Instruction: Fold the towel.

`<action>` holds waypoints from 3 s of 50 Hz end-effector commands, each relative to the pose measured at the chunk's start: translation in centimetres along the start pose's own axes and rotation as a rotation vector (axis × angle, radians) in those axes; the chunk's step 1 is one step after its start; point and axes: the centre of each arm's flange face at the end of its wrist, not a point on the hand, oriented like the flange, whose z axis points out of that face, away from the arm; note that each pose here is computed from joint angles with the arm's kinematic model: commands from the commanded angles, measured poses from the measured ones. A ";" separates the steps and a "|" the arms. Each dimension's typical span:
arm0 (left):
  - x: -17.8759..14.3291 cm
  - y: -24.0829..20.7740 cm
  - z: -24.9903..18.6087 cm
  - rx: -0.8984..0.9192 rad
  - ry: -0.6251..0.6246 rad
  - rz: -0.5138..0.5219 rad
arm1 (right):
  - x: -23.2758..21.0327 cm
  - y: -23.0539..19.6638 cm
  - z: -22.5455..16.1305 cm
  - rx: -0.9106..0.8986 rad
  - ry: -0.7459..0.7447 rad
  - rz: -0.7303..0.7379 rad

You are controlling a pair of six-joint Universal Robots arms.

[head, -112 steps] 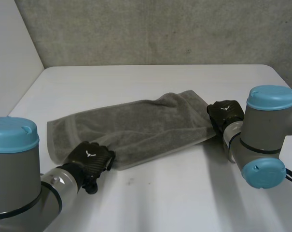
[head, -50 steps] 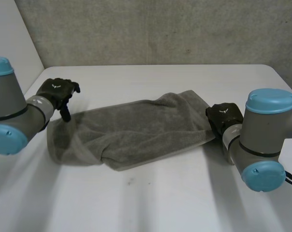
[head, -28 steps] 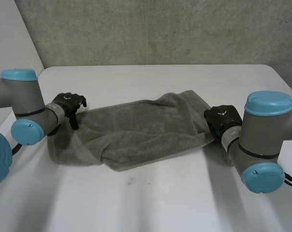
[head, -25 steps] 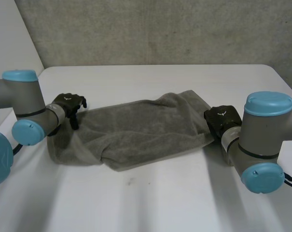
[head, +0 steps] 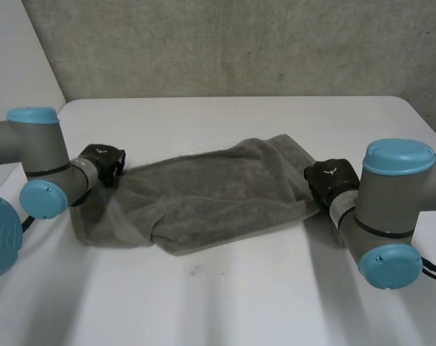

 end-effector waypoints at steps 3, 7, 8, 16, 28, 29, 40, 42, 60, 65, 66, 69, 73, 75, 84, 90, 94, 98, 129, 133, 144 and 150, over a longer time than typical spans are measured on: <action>-0.8 -4.8 -3.5 0.089 -0.040 0.004 | 0.4 -0.7 -0.1 0.016 0.009 0.001; -0.6 -6.4 -4.9 0.123 -0.036 0.009 | 0.9 -1.5 -0.4 0.035 0.019 0.006; -0.3 -7.0 -5.4 0.138 -0.033 0.008 | 1.2 -2.2 -0.7 0.051 0.026 0.007; 1.1 -9.4 -8.9 0.172 0.012 -0.061 | 4.0 -5.5 -3.3 0.075 0.043 -0.019; 3.7 -6.7 -13.9 0.036 0.184 -0.082 | 3.3 -2.2 -9.7 -0.331 -0.280 -0.230; 3.9 -6.4 -14.3 0.026 0.193 -0.083 | 2.8 -1.6 -10.6 -0.376 -0.337 -0.257; 4.7 -6.4 -15.5 0.028 0.210 -0.076 | 5.6 -7.3 -9.2 -0.105 -0.214 -0.087; 4.8 -6.4 -15.5 0.029 0.215 -0.075 | 5.7 -7.5 -8.2 -0.088 -0.211 -0.041; 7.0 -11.6 -22.1 0.230 0.260 -0.016 | 0.0 -5.5 5.1 0.083 -0.337 0.162; 7.5 -12.7 -25.3 0.299 0.273 0.005 | -1.9 -4.8 6.6 0.147 -0.404 0.215; 7.5 -12.7 -25.3 0.299 0.273 0.005 | -1.9 -4.8 6.6 0.147 -0.404 0.215; 7.6 -13.0 -26.8 0.329 0.276 0.010 | -2.7 -4.8 6.9 0.170 -0.422 0.235; 7.5 -13.4 -28.8 0.374 0.271 0.017 | -3.6 -4.6 7.0 0.180 -0.482 0.246; 7.4 -13.6 -29.3 0.390 0.264 0.018 | -4.2 -4.4 6.9 0.179 -0.512 0.245; 6.6 -14.3 -28.4 0.453 0.216 0.024 | -2.6 -6.3 8.4 0.245 -0.318 0.206; 4.4 -15.3 -22.9 0.513 0.112 0.059 | 2.1 -13.7 6.8 0.541 -0.049 0.039; 2.8 -19.9 -19.6 0.711 -0.004 0.139 | 5.2 -20.5 2.7 0.893 0.116 -0.021; 0.7 -24.6 -19.5 0.903 -0.150 0.124 | 6.6 -24.0 -0.9 1.120 0.216 -0.029; 8.0 -1.6 -12.0 0.201 0.075 0.151 | -2.7 -2.1 3.4 0.172 -0.238 -0.141; 7.2 -3.4 -13.4 0.252 0.047 0.172 | -1.6 -2.9 2.6 0.159 -0.226 -0.016; 6.6 -5.0 -15.4 0.307 0.026 0.174 | 3.4 -2.5 2.1 0.090 -0.095 0.340; 6.7 -4.7 -15.9 0.298 0.028 0.175 | 5.2 -0.6 1.7 0.001 -0.003 0.375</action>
